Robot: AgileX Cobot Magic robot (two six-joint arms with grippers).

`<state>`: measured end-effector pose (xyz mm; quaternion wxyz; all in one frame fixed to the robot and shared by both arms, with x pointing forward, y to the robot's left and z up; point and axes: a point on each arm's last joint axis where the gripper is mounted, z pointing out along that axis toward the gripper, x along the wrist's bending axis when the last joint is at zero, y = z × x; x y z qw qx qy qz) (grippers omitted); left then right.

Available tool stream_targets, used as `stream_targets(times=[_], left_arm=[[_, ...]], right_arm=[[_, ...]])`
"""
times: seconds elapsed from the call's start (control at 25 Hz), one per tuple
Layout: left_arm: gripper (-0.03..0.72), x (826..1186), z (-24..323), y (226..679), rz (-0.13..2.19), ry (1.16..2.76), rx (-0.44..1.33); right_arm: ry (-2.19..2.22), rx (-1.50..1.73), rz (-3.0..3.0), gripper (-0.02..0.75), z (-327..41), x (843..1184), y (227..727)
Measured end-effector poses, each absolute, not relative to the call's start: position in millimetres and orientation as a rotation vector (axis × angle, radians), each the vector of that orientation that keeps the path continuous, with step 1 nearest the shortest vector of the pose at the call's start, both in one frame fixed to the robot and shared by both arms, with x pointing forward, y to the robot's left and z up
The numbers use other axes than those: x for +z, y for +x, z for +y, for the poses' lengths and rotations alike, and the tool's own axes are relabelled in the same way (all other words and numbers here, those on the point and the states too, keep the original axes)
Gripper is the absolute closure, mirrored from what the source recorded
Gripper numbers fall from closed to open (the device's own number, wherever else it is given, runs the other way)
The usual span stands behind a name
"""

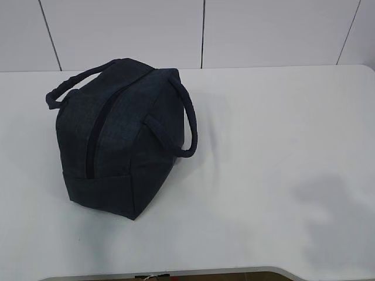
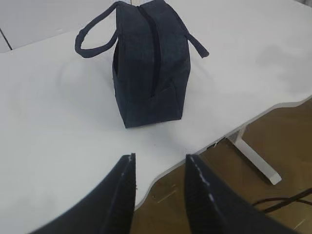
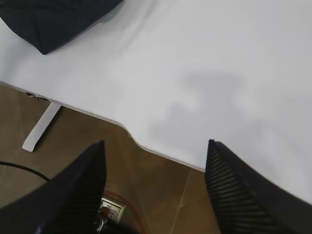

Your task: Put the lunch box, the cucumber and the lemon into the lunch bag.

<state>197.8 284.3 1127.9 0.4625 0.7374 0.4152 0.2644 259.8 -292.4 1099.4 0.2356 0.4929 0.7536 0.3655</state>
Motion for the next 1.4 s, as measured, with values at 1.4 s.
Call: stream_targets(times=[1.4], left_arm=[[0.449,1053.2,286.5,224.0,1.15,1.852,0.665]], right_arm=[[1.288,0.991,1.952,0.228,-311.7,1047.6,240.6]])
